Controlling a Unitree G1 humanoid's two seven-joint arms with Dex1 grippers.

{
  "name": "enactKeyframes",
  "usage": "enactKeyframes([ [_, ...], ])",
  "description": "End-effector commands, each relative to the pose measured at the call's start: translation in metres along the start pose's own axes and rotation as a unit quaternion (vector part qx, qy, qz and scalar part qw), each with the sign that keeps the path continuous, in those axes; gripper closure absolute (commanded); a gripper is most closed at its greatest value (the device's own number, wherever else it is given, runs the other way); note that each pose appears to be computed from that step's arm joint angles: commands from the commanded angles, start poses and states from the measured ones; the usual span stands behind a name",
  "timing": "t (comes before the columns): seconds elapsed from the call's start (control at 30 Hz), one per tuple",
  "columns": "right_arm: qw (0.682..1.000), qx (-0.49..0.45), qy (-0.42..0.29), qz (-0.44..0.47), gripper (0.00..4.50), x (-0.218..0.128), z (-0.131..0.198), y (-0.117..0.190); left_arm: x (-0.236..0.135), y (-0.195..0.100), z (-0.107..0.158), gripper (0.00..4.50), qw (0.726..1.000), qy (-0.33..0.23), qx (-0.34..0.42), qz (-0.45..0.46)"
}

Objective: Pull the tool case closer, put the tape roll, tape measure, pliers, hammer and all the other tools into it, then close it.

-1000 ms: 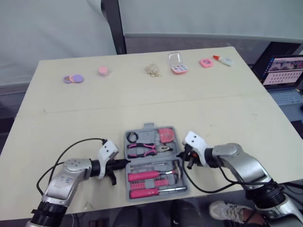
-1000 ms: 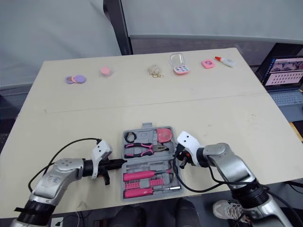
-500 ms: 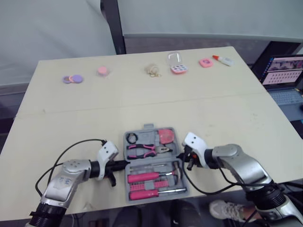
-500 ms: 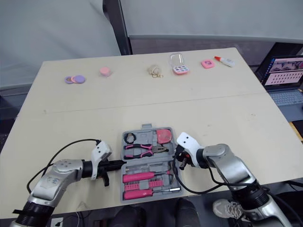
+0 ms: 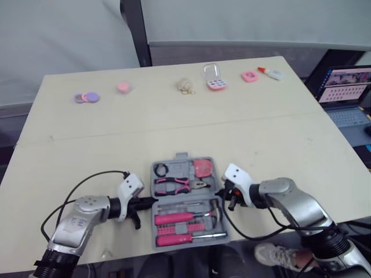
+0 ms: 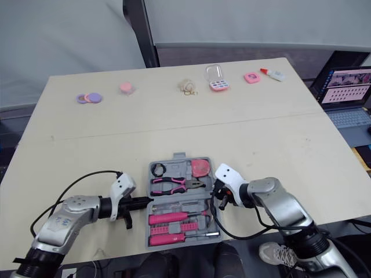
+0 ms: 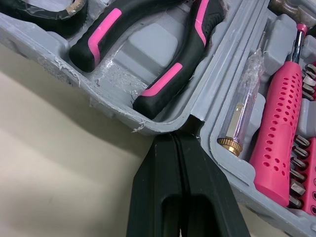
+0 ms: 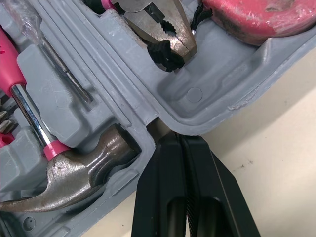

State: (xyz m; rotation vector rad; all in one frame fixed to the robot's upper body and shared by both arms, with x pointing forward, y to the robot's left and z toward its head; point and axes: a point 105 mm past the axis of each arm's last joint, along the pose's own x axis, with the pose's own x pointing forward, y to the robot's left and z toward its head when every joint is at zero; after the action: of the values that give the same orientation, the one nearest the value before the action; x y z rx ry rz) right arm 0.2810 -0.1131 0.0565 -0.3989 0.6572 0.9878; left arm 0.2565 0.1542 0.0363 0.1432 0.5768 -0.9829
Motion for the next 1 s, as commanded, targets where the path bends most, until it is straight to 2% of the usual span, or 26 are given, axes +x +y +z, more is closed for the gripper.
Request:
enactKeyframes([
  [0.03, 0.998, -0.025, -0.026, 0.042, 4.38, 0.005, 0.014, 0.019, 0.004, -0.011, 0.003, 4.50, 1.000, -0.008, 0.001, -0.022],
  [0.4, 0.999, -0.022, -0.021, 0.012, 4.38, -0.009, 0.007, 0.000, -0.042, 0.028, -0.013, 4.50, 0.998, 0.020, 0.003, 0.067],
  [0.57, 0.999, -0.020, -0.025, -0.006, 4.38, -0.022, 0.006, -0.010, -0.068, 0.033, -0.001, 4.50, 0.997, -0.011, 0.003, 0.082],
  [0.63, 0.999, -0.015, -0.029, -0.014, 4.38, -0.030, 0.006, -0.015, -0.076, 0.025, 0.012, 4.50, 0.997, -0.046, 0.007, 0.064],
  [0.77, 0.999, -0.006, -0.045, -0.017, 4.38, -0.045, 0.011, -0.021, -0.082, -0.011, 0.034, 4.50, 0.994, -0.107, -0.021, -0.006],
  [1.0, 0.994, 0.045, -0.097, -0.006, 4.38, -0.050, 0.031, -0.038, -0.065, -0.064, 0.012, 4.50, 0.990, -0.089, -0.059, -0.088],
])
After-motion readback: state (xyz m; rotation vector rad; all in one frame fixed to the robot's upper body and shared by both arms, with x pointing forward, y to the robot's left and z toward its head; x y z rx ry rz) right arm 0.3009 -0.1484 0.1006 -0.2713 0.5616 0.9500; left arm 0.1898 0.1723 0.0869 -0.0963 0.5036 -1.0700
